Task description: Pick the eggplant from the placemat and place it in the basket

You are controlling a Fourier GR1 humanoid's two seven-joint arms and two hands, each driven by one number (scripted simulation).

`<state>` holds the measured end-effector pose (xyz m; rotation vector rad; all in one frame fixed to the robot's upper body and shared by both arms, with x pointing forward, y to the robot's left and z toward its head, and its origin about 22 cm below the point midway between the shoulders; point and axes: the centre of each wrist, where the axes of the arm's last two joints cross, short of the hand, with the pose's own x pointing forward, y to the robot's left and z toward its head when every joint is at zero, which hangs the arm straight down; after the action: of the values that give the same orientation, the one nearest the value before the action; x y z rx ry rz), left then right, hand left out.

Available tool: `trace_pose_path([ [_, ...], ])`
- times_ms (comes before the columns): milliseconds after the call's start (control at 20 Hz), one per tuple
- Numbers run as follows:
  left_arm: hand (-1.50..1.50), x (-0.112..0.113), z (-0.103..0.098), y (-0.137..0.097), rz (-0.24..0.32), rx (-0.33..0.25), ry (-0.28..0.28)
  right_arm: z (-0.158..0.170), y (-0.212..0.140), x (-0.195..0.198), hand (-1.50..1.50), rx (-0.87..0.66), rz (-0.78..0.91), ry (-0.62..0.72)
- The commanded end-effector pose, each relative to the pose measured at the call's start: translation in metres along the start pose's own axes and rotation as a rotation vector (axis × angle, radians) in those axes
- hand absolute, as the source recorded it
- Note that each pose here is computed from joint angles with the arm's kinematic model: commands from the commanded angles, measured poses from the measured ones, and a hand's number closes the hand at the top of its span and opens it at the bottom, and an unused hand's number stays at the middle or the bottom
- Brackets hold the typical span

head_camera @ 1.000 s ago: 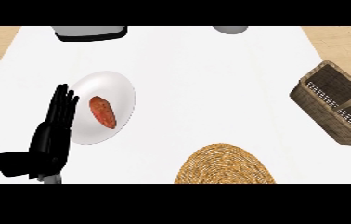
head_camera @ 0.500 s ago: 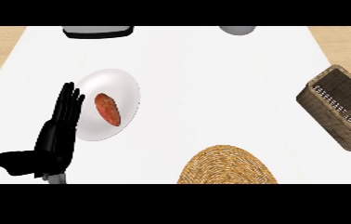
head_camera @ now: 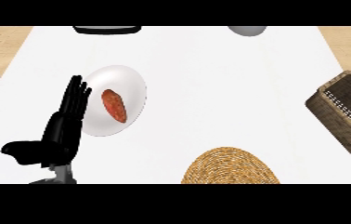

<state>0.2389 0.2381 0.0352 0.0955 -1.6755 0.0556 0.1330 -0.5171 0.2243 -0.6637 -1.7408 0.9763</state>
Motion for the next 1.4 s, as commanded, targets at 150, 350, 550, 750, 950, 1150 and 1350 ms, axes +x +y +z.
trace_pose_path([
  [150,0.0,0.005,0.001,-0.014,0.008,-0.023,-0.018,-0.01,0.004,-0.035,1.5,0.042,0.061,0.013],
  [350,0.0,-0.01,0.0,-0.008,0.0,-0.011,0.0,-0.019,-0.005,-0.042,1.5,0.029,-0.008,0.035],
  [550,0.0,-0.004,0.008,-0.006,0.007,-0.005,0.001,-0.009,0.022,-0.061,1.5,0.029,-0.007,0.025],
  [750,0.0,-0.007,-0.021,0.005,0.016,-0.006,0.004,-0.021,0.028,-0.082,1.5,0.062,-0.054,0.054],
  [950,0.0,-0.003,-0.007,0.002,0.001,-0.014,0.004,-0.035,0.024,-0.089,1.5,-0.026,-0.056,0.14],
  [1150,0.0,0.002,-0.005,-0.003,-0.009,0.008,-0.016,-0.035,0.037,-0.107,-1.5,0.075,-0.023,0.145],
  [1350,0.0,0.014,0.001,-0.004,0.005,-0.009,-0.01,-0.045,0.038,-0.109,-1.5,0.039,-0.051,0.085],
])
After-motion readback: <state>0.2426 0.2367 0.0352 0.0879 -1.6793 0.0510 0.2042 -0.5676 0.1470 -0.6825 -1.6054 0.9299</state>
